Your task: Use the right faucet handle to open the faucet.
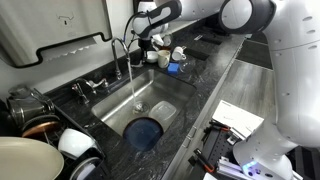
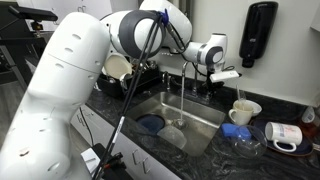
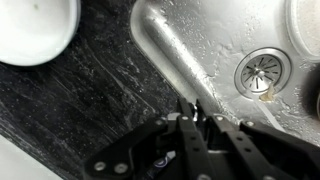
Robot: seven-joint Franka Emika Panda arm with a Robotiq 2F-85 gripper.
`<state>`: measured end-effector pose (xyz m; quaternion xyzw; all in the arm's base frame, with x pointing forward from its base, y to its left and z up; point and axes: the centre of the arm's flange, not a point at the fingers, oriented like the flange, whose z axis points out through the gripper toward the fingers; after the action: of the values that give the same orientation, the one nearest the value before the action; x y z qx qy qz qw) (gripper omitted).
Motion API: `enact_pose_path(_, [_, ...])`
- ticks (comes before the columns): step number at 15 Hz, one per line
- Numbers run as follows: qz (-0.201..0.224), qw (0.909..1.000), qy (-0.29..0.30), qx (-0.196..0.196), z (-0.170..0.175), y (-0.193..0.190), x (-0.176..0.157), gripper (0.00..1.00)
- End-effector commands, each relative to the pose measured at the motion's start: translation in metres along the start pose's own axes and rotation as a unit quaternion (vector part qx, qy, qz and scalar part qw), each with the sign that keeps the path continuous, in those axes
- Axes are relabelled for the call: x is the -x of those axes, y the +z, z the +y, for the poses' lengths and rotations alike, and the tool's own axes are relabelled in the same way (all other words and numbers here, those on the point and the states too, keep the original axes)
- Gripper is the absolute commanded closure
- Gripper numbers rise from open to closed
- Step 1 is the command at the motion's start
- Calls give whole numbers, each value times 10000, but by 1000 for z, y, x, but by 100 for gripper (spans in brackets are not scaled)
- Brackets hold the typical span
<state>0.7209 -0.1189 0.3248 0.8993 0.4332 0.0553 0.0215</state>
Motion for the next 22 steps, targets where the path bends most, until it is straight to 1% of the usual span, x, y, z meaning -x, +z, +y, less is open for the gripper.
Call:
enact_pose_path(1, [-118, 9994, -126, -284, -13, -2, -6, 97])
enact_pose_path(11, [159, 9968, -531, -575, -16, -7, -2, 97])
enact_pose_path(14, [226, 9946, -686, -741, -19, -10, 2, 97])
enact_pose_path(17, [269, 9904, -895, -1021, -28, -13, 0, 97])
enact_pose_path(18, [247, 9900, -911, -1044, -30, -12, -2, 97])
enact_pose_path(19, [178, 9917, -845, -957, -31, -12, -2, 97])
enact_pose_path(20, [125, 9939, -757, -788, -31, -12, -2, 62])
enact_pose_path(21, [98, 9958, -678, -601, -30, -13, -1, 61])
enact_pose_path(22, [64, 9968, -677, -419, -29, -16, 1, 56])
